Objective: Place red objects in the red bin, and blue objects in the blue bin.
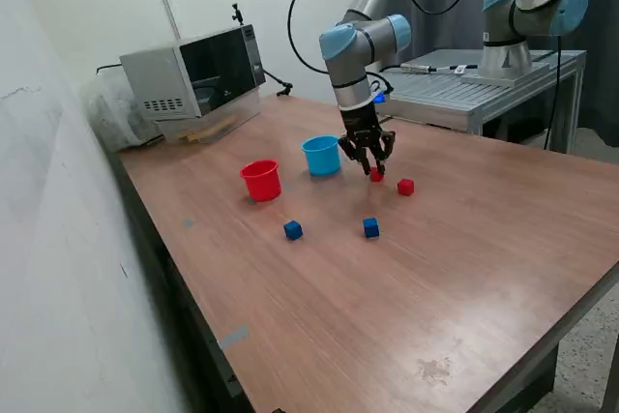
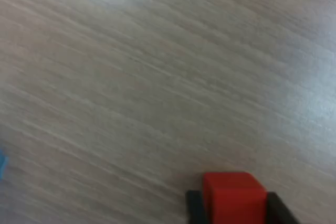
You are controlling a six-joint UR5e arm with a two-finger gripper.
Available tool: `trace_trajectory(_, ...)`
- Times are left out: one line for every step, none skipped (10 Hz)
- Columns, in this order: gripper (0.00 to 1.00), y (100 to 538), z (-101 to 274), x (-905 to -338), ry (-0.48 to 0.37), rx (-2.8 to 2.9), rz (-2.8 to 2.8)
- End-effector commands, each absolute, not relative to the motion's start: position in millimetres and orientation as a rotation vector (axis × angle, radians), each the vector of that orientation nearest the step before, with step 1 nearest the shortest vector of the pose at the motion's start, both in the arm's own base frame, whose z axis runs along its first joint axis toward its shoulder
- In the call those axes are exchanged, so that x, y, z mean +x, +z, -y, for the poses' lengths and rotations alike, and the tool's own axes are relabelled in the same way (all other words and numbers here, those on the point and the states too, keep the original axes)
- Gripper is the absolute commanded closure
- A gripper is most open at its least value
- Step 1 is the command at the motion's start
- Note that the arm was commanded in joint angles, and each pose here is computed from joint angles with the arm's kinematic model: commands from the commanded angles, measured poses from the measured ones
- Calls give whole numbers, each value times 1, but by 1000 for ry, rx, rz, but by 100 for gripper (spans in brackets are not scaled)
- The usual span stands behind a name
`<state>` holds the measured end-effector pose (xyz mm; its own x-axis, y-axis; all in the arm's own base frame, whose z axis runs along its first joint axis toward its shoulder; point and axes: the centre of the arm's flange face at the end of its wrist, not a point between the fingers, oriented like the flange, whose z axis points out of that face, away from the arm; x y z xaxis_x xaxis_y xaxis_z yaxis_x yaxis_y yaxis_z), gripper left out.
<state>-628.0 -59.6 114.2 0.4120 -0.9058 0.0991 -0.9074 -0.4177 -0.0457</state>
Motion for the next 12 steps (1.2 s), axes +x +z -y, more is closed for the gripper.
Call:
trace_trajectory(100, 115, 61, -629, 164, 2631, 1685)
trace_trajectory(100, 117, 59, -632, 152, 2630, 1684)
trace_trajectory(100, 132, 53, -646, 100, 2613, 1685)
trace_trajectory(100, 151, 48, -662, 36, 2586, 1696)
trace_trajectory(100, 174, 40, -679, -32, 2540, 1725)
trace_trajectory(100, 209, 31, -703, -130, 2439, 1792)
trace_trajectory(100, 233, 28, -719, -192, 2382, 1818)
trace_trajectory(100, 249, 24, -729, -230, 2330, 1851)
trace_trajectory(100, 261, 21, -738, -262, 2293, 1867)
trace_trajectory(100, 270, 16, -745, -285, 2245, 1899)
trace_trajectory(100, 270, -4, -753, -299, 2196, 1945)
trace_trajectory(100, 259, -23, -762, -295, 2171, 1982)
